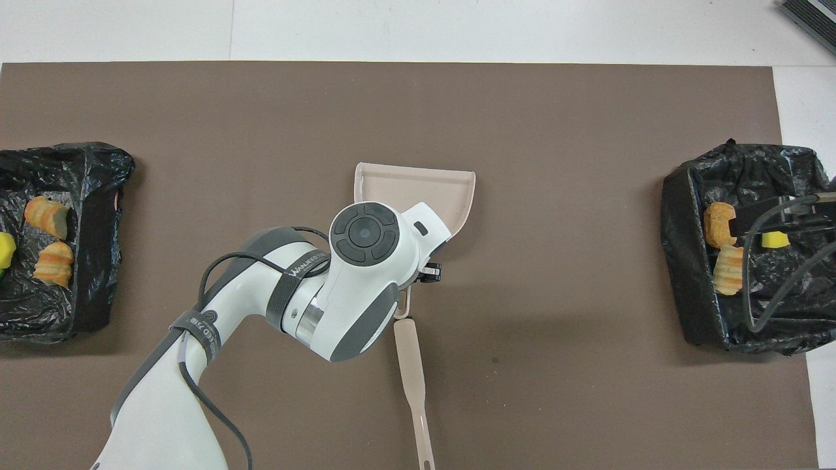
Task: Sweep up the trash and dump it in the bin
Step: 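Lower the dustpan onto the table beside the brush with the left gripper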
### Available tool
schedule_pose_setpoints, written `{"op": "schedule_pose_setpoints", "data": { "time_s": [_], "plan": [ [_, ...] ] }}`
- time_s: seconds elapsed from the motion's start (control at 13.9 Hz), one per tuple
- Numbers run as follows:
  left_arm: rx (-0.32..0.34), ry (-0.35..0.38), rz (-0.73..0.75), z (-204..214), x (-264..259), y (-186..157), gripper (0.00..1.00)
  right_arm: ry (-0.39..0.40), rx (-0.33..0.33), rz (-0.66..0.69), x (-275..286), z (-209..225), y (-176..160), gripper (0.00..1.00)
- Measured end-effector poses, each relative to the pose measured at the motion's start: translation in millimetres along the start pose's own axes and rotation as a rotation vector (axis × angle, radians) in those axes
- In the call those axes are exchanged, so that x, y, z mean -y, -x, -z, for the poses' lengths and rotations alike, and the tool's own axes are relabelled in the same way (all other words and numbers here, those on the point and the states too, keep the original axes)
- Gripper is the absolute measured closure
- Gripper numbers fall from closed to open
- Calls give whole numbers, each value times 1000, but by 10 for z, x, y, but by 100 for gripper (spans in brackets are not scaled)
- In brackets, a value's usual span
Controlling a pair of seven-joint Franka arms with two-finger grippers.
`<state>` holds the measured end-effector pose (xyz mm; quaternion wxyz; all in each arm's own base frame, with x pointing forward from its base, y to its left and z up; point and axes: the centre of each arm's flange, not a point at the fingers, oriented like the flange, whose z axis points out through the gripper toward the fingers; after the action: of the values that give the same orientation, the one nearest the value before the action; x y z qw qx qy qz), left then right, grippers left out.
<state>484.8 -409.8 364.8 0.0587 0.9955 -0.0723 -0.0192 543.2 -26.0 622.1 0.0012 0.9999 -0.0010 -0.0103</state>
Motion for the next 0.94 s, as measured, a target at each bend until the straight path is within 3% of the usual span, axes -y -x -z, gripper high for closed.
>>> {"op": "schedule_pose_setpoints", "data": {
  "time_s": [0.22, 0.43, 0.65, 0.94],
  "plan": [
    [-21, 12, 27, 23, -4, -28, 39, 0, 0, 0, 0, 0, 0, 0],
    [-32, 13, 46, 78, 57, -75, 2, 0, 0, 0, 0, 0, 0, 0],
    [-59, 15, 112, 398, 420, -266, 0, 0, 0, 0, 0, 0, 0, 0],
    [-78, 8, 240, 892, 1309, -515, 0, 0, 0, 0, 0, 0, 0, 0]
  ]
}}
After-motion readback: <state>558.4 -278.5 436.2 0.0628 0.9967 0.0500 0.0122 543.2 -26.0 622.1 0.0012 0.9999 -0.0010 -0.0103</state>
